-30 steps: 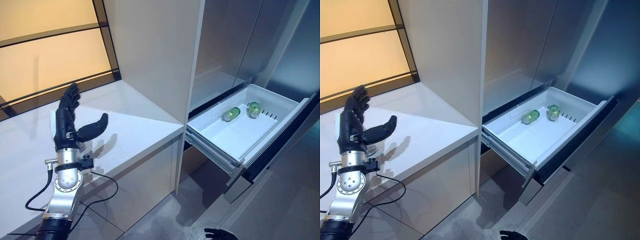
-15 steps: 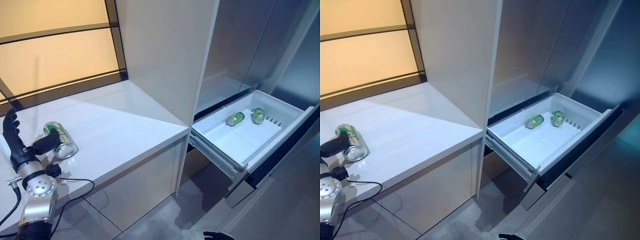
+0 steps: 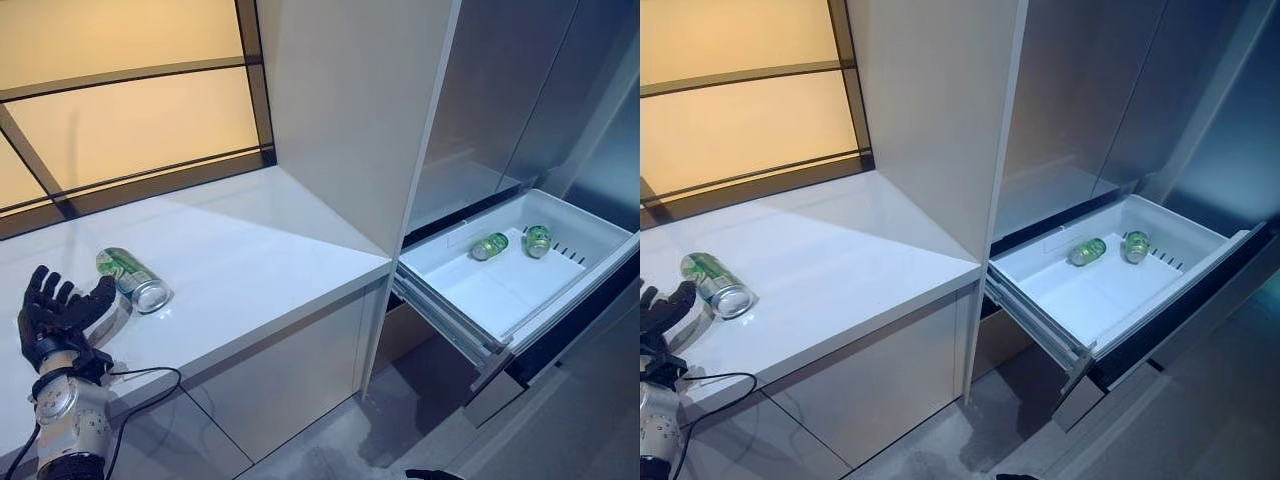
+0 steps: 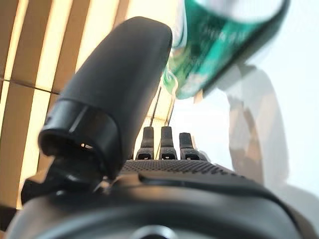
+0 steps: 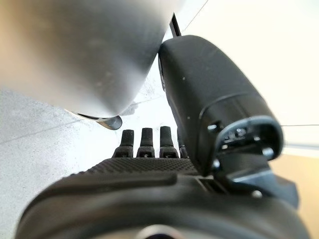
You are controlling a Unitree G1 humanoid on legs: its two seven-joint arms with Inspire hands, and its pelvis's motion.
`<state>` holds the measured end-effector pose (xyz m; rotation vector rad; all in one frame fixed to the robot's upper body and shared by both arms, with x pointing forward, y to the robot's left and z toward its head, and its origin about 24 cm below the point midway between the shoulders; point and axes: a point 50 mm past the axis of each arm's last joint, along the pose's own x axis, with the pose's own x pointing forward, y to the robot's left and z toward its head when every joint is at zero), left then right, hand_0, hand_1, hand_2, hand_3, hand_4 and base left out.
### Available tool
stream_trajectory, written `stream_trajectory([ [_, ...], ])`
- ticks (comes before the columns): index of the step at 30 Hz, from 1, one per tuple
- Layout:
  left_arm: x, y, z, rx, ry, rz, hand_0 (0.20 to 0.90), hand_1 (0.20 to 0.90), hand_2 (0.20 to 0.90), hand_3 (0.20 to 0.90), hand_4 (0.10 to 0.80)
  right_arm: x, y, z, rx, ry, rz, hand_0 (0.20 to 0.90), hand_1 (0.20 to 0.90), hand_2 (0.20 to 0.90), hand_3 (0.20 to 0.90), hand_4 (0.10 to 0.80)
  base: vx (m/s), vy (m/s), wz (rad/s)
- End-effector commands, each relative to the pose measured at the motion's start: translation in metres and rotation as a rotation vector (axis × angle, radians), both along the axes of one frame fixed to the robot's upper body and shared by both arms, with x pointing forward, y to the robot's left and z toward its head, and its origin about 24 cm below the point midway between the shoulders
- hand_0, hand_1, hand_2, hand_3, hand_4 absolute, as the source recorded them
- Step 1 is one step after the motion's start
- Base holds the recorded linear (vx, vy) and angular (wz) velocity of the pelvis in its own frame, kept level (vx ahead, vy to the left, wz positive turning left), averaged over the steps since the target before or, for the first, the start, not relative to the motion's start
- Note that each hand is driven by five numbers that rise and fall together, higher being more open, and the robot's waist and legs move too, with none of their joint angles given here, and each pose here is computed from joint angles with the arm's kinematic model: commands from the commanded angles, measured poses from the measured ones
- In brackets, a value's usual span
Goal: Put drinks into fridge and close the fridge
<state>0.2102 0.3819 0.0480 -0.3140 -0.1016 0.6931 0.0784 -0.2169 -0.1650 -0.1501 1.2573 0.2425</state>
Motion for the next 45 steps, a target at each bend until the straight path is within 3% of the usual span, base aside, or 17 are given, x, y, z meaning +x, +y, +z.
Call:
stream_trajectory([
  [1, 0.021, -0.009, 0.017, 0.010, -0.154, -0.080, 0.900, 0.900, 0.900, 0.900, 0.800, 0.015, -0.012, 0.006, -0.030, -0.011, 0.083, 0.900, 0.900, 0.900, 0.900, 0.800, 0.000, 0.000, 0.00],
  [9, 0.027, -0.009, 0.030, 0.107, -0.170, -0.117, 0.900, 0.900, 0.900, 0.900, 0.800, 0.013, -0.015, 0.006, -0.030, -0.002, 0.078, 0.900, 0.900, 0.900, 0.900, 0.800, 0.000, 0.000, 0.00],
  [18, 0.036, -0.013, 0.054, 0.387, -0.027, -0.155, 0.900, 0.900, 0.900, 0.900, 0.800, 0.011, -0.015, 0.006, -0.028, 0.000, 0.072, 0.900, 0.900, 0.900, 0.900, 0.800, 0.000, 0.000, 0.00],
  [25, 0.047, -0.028, 0.077, 0.429, -0.104, -0.284, 0.900, 0.900, 0.900, 0.900, 0.800, 0.011, -0.014, 0.005, -0.021, -0.002, 0.068, 0.900, 0.900, 0.900, 0.900, 0.800, 0.000, 0.000, 0.00],
  [30, 0.051, -0.034, 0.091, 0.676, -0.004, -0.272, 0.900, 0.900, 0.900, 0.900, 0.800, 0.011, -0.014, 0.006, -0.023, -0.003, 0.067, 0.900, 0.900, 0.900, 0.900, 0.800, 0.000, 0.000, 0.00],
  [33, 0.055, -0.027, 0.115, 0.973, 0.143, -0.225, 0.900, 0.900, 0.900, 0.900, 0.800, 0.012, -0.015, 0.006, -0.025, -0.005, 0.065, 0.900, 0.900, 0.900, 0.900, 0.800, 0.000, 0.000, 0.00],
  [45, 0.054, -0.004, 0.168, 1.362, 0.377, -0.143, 0.900, 0.900, 0.900, 0.900, 0.800, 0.011, -0.018, 0.007, -0.029, -0.005, 0.054, 0.900, 0.900, 0.900, 0.900, 0.800, 0.001, -0.003, -0.01],
])
